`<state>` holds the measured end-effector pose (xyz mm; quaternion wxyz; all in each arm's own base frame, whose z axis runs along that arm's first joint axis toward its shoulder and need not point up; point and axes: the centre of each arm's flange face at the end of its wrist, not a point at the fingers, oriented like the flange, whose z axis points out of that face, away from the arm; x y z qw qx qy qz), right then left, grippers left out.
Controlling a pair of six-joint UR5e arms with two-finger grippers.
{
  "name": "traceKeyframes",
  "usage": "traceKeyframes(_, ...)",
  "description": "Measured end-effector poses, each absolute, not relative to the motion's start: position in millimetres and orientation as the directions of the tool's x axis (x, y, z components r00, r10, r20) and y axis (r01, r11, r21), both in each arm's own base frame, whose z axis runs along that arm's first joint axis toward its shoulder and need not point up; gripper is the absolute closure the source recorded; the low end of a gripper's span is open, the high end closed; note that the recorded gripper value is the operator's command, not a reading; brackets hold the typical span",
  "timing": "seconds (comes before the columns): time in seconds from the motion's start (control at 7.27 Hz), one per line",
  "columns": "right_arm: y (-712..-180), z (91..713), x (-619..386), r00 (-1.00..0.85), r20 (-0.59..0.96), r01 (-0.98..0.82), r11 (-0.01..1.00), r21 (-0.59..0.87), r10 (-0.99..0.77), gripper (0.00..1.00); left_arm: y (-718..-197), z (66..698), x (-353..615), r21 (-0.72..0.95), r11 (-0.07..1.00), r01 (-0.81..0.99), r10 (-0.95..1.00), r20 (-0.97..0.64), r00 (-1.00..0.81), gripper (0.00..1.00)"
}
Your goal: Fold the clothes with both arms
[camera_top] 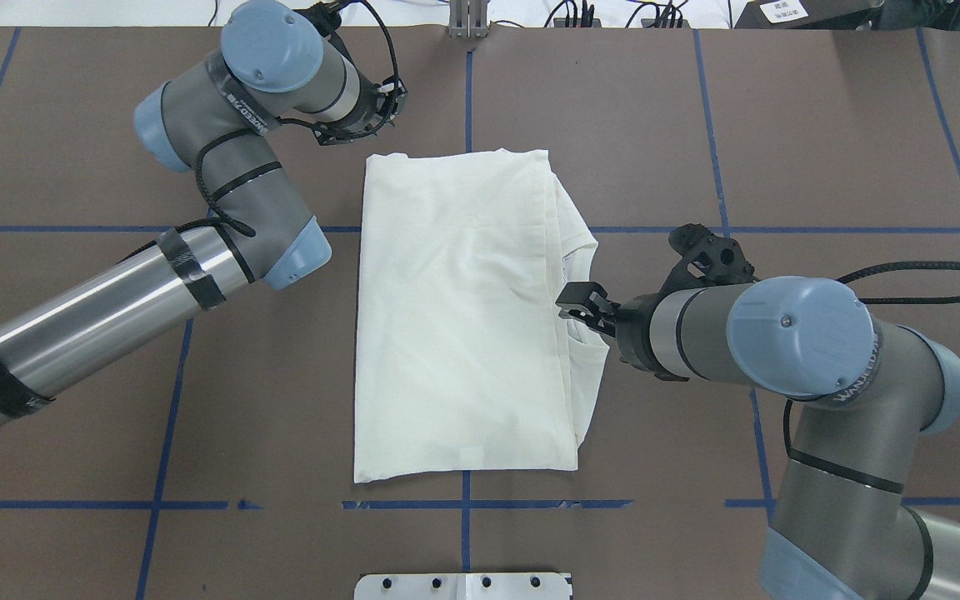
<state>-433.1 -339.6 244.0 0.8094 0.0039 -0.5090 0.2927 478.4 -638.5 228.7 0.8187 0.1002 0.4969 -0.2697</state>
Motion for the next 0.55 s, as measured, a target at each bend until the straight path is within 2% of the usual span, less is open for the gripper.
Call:
traceKeyframes(0.14, -330.9, 244.6, -453.5, 0.324, 0.822, -0.471, 0.833, -0.291, 0.469, 0.01, -620.4, 238.0, 447.4, -0.108, 0.843, 0.526, -0.324, -0.884, 0.336, 0.50)
traceKeyframes(0.41, -299.0, 279.7, -518.2, 0.397, 0.774, -0.487, 0.828, -0.279, 0.494, 0.12, -598.5, 256.0, 398.7, -0.118, 0.864, 0.490, -0.302, -0.900, 0.316, 0.50)
traceKeyframes(0.55, -285.3, 292.8, -539.4, 0.422, 0.752, -0.499, 0.822, -0.275, 0.507, 0.14, -595.3, 258.7, 391.7, -0.116, 0.868, 0.483, -0.296, -0.902, 0.315, 0.50)
